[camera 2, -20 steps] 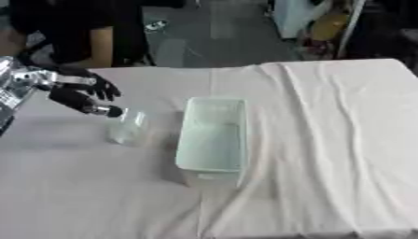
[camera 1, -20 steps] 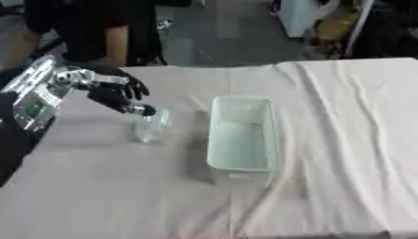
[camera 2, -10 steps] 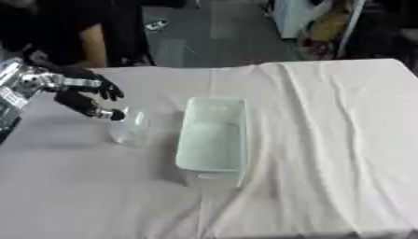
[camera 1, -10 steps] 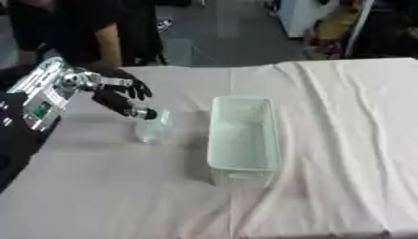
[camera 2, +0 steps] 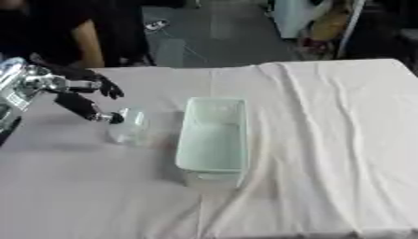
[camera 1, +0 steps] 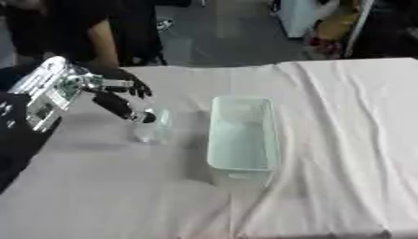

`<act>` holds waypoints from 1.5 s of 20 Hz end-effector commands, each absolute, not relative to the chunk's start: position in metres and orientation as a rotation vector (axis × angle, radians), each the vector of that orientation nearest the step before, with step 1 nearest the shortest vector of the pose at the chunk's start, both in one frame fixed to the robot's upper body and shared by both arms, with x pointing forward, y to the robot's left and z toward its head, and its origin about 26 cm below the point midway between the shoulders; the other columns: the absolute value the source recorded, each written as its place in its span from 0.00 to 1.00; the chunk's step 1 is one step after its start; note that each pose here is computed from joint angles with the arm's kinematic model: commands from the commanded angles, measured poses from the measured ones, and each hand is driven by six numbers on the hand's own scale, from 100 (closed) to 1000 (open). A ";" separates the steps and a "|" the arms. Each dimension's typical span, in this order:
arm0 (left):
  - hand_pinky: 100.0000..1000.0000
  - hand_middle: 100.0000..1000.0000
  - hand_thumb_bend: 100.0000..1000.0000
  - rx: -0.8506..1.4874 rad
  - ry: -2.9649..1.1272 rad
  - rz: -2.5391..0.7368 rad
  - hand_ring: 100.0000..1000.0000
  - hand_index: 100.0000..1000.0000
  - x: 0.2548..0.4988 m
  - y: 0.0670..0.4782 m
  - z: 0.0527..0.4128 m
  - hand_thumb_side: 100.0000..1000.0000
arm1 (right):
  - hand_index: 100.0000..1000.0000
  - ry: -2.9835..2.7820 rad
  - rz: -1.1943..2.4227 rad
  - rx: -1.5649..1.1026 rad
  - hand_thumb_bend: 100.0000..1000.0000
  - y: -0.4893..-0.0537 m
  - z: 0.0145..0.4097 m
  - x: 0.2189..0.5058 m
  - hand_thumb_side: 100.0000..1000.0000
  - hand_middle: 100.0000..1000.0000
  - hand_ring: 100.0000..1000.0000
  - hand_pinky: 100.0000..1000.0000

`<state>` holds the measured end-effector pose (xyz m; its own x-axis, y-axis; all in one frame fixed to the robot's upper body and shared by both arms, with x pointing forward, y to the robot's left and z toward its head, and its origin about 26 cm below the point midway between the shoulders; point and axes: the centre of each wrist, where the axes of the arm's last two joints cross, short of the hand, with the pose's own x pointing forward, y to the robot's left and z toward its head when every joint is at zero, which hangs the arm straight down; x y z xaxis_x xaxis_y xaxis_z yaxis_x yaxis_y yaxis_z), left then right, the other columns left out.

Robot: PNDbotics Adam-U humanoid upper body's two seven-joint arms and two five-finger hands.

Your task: Pick up objects on the table and place them in the box.

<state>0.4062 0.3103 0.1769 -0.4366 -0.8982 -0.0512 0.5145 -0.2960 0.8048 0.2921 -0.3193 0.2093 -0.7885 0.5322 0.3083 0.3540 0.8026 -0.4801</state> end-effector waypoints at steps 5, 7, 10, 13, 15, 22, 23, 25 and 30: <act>0.94 0.85 0.91 0.695 -0.856 -1.967 0.89 0.97 0.413 0.305 0.184 0.78 | 0.94 -2.583 0.589 -0.675 0.00 -0.320 0.220 0.290 0.45 0.90 0.82 0.67; 0.94 0.86 0.93 0.682 -0.833 -1.982 0.90 0.98 0.416 0.304 0.180 0.79 | 0.94 -2.584 0.590 -0.674 0.00 -0.320 0.220 0.290 0.45 0.90 0.82 0.67; 0.94 0.86 0.93 0.671 -0.809 -1.992 0.90 0.98 0.421 0.303 0.173 0.79 | 0.94 -2.586 0.589 -0.674 0.00 -0.319 0.220 0.291 0.45 0.90 0.82 0.67; 0.94 0.86 0.93 0.678 -0.815 -1.997 0.90 0.97 0.425 0.298 0.165 0.79 | 0.94 -2.588 0.588 -0.672 0.00 -0.319 0.220 0.291 0.45 0.90 0.82 0.67; 0.94 0.86 0.93 0.686 -0.823 -2.004 0.90 0.97 0.428 0.295 0.160 0.79 | 0.94 -2.589 0.587 -0.671 0.00 -0.319 0.220 0.291 0.45 0.90 0.82 0.67; 0.95 0.85 0.93 0.765 -0.844 -2.028 0.89 0.96 0.435 0.287 0.144 0.77 | 0.94 -2.597 0.583 -0.668 0.00 -0.318 0.221 0.291 0.44 0.90 0.82 0.67; 0.95 0.85 0.93 0.784 -0.853 -2.031 0.90 0.96 0.436 0.285 0.143 0.77 | 0.94 -2.597 0.582 -0.668 0.00 -0.318 0.221 0.291 0.44 0.90 0.82 0.67; 0.95 0.86 0.93 0.830 -0.858 -2.044 0.90 0.97 0.437 0.282 0.142 0.76 | 0.94 -2.598 0.582 -0.668 0.00 -0.318 0.221 0.291 0.44 0.90 0.82 0.67; 0.96 0.86 0.94 0.904 -0.839 -2.074 0.91 0.97 0.440 0.276 0.139 0.77 | 0.94 -2.599 0.581 -0.667 0.00 -0.318 0.221 0.291 0.44 0.90 0.82 0.67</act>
